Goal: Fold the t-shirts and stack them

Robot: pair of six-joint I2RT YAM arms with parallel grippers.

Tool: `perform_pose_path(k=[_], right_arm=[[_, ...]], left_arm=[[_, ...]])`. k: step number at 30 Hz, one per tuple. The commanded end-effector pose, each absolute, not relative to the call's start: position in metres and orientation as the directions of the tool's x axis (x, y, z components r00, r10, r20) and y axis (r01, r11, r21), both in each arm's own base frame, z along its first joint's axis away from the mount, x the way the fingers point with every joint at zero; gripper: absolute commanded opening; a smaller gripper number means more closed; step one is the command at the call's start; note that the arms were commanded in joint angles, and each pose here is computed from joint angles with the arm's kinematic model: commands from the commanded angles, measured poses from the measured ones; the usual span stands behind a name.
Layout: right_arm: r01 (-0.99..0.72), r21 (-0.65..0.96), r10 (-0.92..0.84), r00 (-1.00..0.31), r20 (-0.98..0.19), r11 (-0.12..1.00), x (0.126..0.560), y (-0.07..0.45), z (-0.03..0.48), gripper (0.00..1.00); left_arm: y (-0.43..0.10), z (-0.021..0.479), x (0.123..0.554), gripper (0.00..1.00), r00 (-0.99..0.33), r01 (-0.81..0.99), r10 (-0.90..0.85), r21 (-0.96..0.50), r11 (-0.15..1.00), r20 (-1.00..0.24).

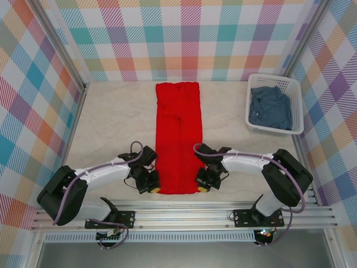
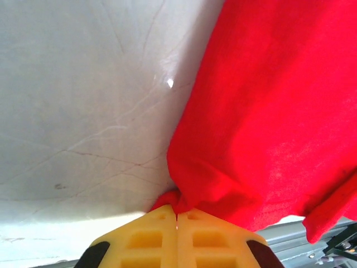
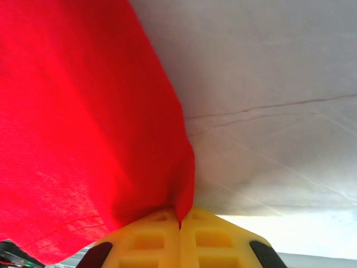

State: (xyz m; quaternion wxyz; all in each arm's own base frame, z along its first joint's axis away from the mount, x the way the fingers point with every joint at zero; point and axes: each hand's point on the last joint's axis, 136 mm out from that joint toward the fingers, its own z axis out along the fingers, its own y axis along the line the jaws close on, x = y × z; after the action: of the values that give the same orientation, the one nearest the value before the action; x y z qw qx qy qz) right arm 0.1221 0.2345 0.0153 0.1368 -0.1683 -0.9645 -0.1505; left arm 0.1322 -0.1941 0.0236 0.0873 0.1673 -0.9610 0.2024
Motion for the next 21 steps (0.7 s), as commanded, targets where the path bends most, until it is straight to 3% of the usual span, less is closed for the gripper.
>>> perform_pose_path(k=[1,14,15,17,18,21], right_arm=[[0.378,0.258,0.294,-0.904,0.311,0.889,0.119,0.233,0.020,0.00],[0.348,0.255,0.242,-0.897,0.369,0.902,0.091,0.217,0.030,0.00],[0.348,0.257,0.241,-0.898,0.369,0.902,0.092,0.218,0.030,0.00],[0.349,0.255,0.242,-0.897,0.370,0.902,0.092,0.219,0.029,0.00],[0.350,0.254,0.244,-0.896,0.371,0.901,0.093,0.219,0.029,0.00],[0.355,0.254,0.248,-0.895,0.372,0.900,0.094,0.221,0.027,0.00]], left_arm=[[-0.187,0.031,0.124,0.00,-0.935,-0.343,-0.282,-0.345,0.874,0.216],[-0.164,0.031,0.085,0.00,-0.919,-0.369,-0.287,-0.332,0.868,0.271],[-0.163,0.030,0.086,0.05,-0.918,-0.371,-0.292,-0.323,0.871,0.267],[-0.162,0.029,0.086,0.32,-0.918,-0.371,-0.294,-0.315,0.874,0.265],[-0.162,0.030,0.086,0.37,-0.918,-0.371,-0.294,-0.315,0.874,0.266],[-0.163,0.030,0.085,0.40,-0.916,-0.372,-0.292,-0.315,0.873,0.274]])
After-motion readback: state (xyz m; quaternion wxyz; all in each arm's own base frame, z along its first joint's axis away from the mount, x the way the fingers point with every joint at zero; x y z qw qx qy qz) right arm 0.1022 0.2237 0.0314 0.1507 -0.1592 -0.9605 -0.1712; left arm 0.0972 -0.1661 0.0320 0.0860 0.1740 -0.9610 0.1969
